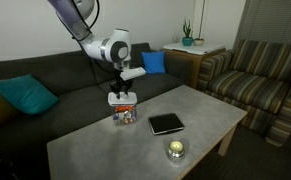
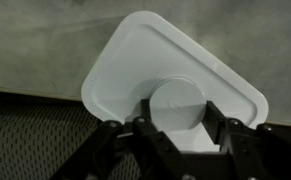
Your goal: Put the white lid on the storage bowl then push the button on the lid
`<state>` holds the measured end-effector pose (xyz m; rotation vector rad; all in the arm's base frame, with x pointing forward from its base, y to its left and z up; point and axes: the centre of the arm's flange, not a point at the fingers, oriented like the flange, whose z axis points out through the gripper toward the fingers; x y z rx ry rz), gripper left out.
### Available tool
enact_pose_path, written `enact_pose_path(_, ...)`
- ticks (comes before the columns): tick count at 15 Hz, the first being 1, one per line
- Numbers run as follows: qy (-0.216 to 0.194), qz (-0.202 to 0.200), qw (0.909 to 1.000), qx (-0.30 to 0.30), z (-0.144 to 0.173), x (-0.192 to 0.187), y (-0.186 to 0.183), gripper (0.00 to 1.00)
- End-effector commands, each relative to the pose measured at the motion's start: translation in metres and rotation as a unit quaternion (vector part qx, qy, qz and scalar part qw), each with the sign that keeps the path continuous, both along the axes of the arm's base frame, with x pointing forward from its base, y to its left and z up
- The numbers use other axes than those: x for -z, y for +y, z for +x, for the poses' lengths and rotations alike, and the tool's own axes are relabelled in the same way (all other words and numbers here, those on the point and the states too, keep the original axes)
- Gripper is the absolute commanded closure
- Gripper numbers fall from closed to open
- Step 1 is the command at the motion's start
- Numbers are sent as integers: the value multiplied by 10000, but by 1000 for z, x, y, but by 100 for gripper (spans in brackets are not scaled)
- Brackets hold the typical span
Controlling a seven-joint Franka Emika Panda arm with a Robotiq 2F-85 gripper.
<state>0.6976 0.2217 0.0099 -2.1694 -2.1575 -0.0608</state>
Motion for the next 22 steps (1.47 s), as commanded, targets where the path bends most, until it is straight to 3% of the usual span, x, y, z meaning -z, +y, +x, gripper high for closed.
enact_pose_path(1, 117, -200, 9994, -255, -2, 13, 15, 71)
enact_pose_path(13, -278, -1414, 9895, 98, 0, 31, 31, 71)
enact_pose_path(19, -334, -1394, 9896, 91, 3, 32, 34, 71)
enact_pose_path(20, -353, -1368, 9899, 90, 2, 31, 32, 65)
enact_pose_path(21, -366, -1350, 9901, 83, 1, 29, 32, 21)
enact_pose_path(22, -385, -1329, 9904, 69, 0, 25, 31, 19)
